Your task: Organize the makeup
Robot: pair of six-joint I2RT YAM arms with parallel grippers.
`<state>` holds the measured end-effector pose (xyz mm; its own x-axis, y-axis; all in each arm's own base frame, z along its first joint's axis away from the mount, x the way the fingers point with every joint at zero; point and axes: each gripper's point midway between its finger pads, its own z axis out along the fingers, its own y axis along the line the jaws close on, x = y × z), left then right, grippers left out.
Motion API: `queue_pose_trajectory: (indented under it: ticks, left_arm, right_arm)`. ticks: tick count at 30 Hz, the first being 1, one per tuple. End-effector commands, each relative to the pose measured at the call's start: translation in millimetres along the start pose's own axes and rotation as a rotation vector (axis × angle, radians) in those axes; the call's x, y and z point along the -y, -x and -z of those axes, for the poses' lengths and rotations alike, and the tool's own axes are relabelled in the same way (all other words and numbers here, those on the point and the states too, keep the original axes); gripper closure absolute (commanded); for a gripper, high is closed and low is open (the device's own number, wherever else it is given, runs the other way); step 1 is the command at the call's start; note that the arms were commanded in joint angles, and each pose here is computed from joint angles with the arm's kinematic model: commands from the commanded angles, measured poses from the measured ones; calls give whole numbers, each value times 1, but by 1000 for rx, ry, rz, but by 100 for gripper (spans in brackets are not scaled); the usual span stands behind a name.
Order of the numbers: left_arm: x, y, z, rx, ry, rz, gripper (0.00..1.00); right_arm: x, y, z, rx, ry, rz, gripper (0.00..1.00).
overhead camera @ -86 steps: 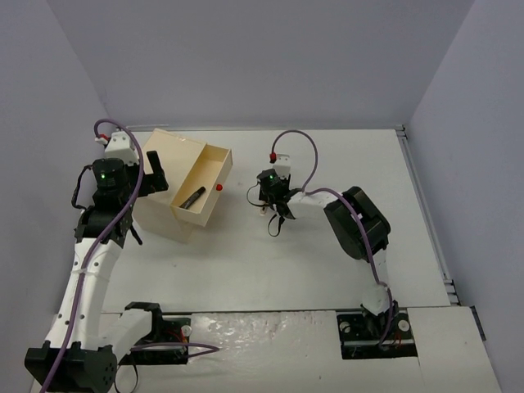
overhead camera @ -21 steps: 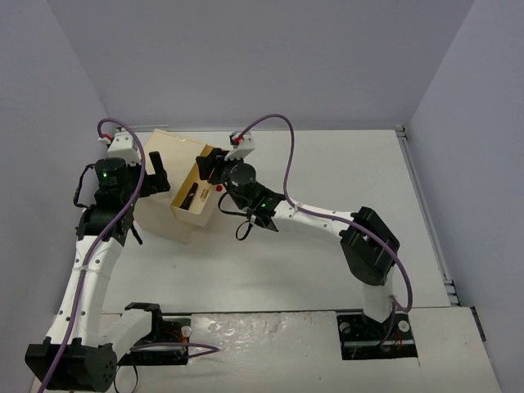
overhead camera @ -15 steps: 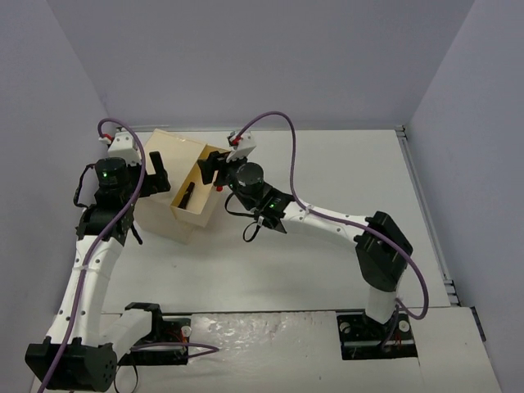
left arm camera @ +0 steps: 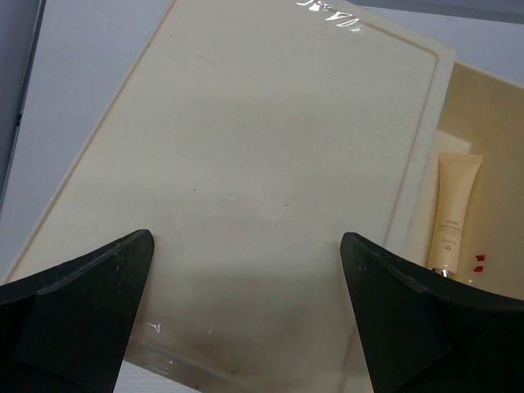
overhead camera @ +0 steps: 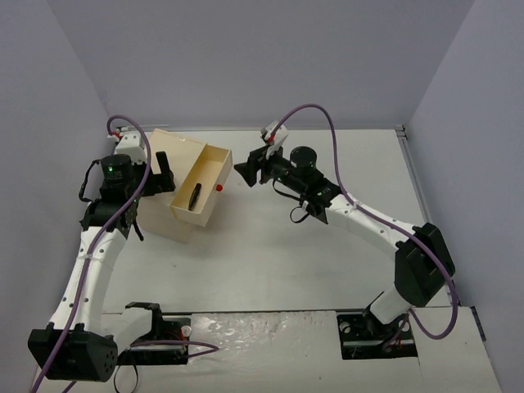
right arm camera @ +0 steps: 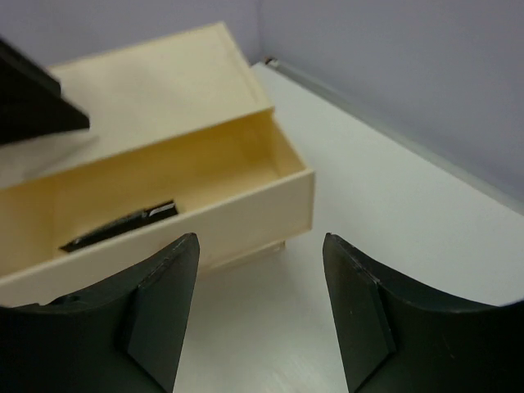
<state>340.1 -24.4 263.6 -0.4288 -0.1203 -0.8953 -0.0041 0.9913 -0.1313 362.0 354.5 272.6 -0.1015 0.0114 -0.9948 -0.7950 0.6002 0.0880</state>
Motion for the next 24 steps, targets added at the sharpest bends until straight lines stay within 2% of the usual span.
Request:
queue_pose_trajectory:
  ticks: [1, 13, 24]
  left_arm:
    - [8, 31, 4, 78, -37, -3, 3]
    - [14, 24, -2, 49, -65, 14, 3]
    - [23, 21, -5, 32, -99, 14, 3]
  right_arm:
    - [-43, -10, -4, 7, 253, 101, 40]
    - [-57, -27, -39, 5, 329, 102, 37]
    - [-70, -16, -64, 53, 360, 112, 35]
